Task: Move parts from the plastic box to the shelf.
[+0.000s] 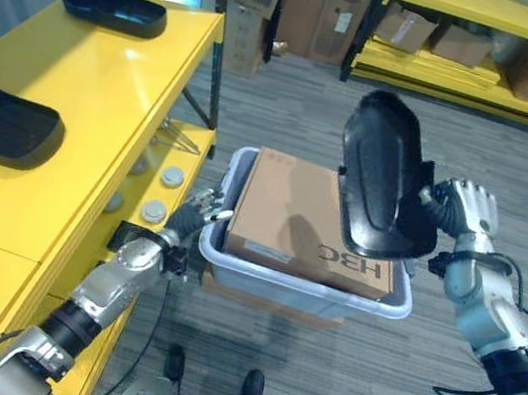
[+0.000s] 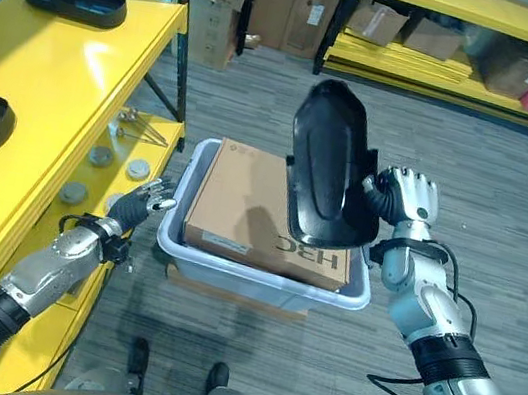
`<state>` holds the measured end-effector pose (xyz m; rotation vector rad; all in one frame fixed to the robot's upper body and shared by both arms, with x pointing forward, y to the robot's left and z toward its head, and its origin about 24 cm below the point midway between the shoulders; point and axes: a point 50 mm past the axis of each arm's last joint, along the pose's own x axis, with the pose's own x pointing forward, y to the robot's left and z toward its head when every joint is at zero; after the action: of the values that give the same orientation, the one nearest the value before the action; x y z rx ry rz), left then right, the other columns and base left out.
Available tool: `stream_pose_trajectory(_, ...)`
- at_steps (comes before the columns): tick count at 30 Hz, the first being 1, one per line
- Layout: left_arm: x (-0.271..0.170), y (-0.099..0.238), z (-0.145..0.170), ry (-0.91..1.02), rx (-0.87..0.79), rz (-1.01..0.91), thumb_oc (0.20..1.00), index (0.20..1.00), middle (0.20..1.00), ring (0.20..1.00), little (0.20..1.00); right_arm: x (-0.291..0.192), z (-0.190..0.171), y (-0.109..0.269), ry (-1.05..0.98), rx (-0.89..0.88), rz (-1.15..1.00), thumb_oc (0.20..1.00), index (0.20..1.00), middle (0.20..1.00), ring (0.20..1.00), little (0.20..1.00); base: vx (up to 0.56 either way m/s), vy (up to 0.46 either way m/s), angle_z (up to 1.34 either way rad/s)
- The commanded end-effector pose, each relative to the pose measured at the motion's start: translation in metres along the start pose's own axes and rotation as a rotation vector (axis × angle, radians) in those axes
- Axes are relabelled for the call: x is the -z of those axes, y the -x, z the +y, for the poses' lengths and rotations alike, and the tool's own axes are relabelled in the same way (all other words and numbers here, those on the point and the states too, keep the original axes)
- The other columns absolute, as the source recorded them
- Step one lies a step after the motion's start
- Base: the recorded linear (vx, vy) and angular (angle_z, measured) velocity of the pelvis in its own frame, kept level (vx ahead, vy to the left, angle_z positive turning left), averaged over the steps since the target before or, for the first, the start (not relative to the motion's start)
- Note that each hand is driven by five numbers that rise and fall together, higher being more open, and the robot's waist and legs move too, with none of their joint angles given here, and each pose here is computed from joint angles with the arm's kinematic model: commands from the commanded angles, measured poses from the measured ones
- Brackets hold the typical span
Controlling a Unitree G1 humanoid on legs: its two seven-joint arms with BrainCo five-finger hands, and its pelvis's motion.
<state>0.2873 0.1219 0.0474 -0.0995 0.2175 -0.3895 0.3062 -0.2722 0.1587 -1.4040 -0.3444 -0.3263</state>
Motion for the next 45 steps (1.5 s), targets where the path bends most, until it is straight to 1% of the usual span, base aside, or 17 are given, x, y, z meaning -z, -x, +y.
stream_pose_trajectory(1,-0.021,-0.014,-0.018,0.025,0.096,-0.059,1.0,1.0,1.0,1.0,1.0,-0.017,-0.054,-0.034,0.039,0.242,-0.148,0.2,0.2,0.2,0.2,0.2,-0.02,-0.022,-0.04)
stream_pose_trajectory(5,-0.034,-0.021,-0.034,0.044,0.177,-0.096,1.0,1.0,1.0,1.0,1.0,-0.035,-0.054,-0.038,-0.004,0.239,-0.227,0.2,0.2,0.2,0.2,0.2,0.0,0.0,0.0)
stream_pose_trajectory(9,-0.049,-0.024,-0.049,0.063,0.249,-0.139,1.0,1.0,1.0,1.0,1.0,-0.052,-0.042,-0.039,-0.052,0.218,-0.293,0.2,0.2,0.2,0.2,0.2,0.0,0.0,0.0)
stream_pose_trajectory(16,-0.059,-0.024,-0.061,0.067,0.319,-0.16,1.0,1.0,1.0,1.0,1.0,-0.07,-0.029,-0.039,-0.099,0.193,-0.36,0.2,0.2,0.2,0.2,0.2,0.0,0.001,0.01)
stream_pose_trajectory(23,-0.055,-0.024,-0.058,0.043,0.269,-0.128,1.0,1.0,1.0,1.0,1.0,-0.092,-0.03,-0.037,-0.165,0.217,-0.457,0.2,0.2,0.2,0.2,0.2,0.0,0.0,0.0)
stream_pose_trajectory(25,-0.047,-0.026,-0.05,0.045,0.219,-0.103,1.0,1.0,1.0,1.0,1.0,-0.101,-0.033,-0.036,-0.193,0.229,-0.495,0.2,0.2,0.2,0.2,0.2,0.0,0.0,0.0)
stream_pose_trajectory(29,-0.04,-0.027,-0.042,0.077,0.172,-0.085,1.0,1.0,1.0,1.0,1.0,-0.11,-0.036,-0.032,-0.234,0.22,-0.538,0.2,0.2,0.2,0.2,0.2,0.0,0.0,0.0)
stream_pose_trajectory(35,-0.041,-0.027,-0.043,0.113,0.172,-0.112,1.0,1.0,1.0,1.0,1.0,-0.126,-0.026,-0.019,-0.302,0.126,-0.619,0.2,0.2,0.2,0.2,0.2,0.0,0.0,0.0)
stream_pose_trajectory(40,-0.047,-0.027,-0.049,0.156,0.176,-0.153,1.0,1.0,1.0,1.0,1.0,-0.143,0.0,0.004,-0.406,0.004,-0.675,0.2,0.2,0.2,0.2,0.2,0.0,0.0,0.0)
stream_pose_trajectory(41,-0.049,-0.027,-0.049,0.155,0.175,-0.17,0.881,0.881,0.881,0.881,0.881,-0.146,0.003,0.008,-0.426,-0.014,-0.682,0.2,0.2,0.2,0.2,0.2,0.0,0.0,0.0)
stream_pose_trajectory(42,-0.049,-0.027,-0.049,0.155,0.175,-0.171,0.689,0.689,0.689,0.689,0.689,-0.147,0.003,0.008,-0.429,-0.016,-0.683,0.2,0.2,0.2,0.2,0.2,0.0,0.0,0.0)
stream_pose_trajectory(43,-0.05,-0.027,-0.05,0.165,0.174,-0.184,0.523,0.523,0.523,0.523,0.523,-0.15,0.008,0.013,-0.454,-0.036,-0.688,0.2,0.2,0.2,0.2,0.2,0.0,0.0,0.0)
stream_pose_trajectory(44,-0.05,-0.026,-0.05,0.169,0.175,-0.186,0.391,0.391,0.391,0.391,0.391,-0.151,0.009,0.015,-0.464,-0.044,-0.691,0.2,0.2,0.2,0.2,0.2,0.0,0.0,0.0)
stream_pose_trajectory(45,-0.051,-0.026,-0.052,0.18,0.185,-0.193,0.2,0.2,0.2,0.2,0.2,-0.156,0.014,0.021,-0.487,-0.063,-0.703,0.2,0.2,0.2,0.2,0.2,0.0,0.0,0.0)
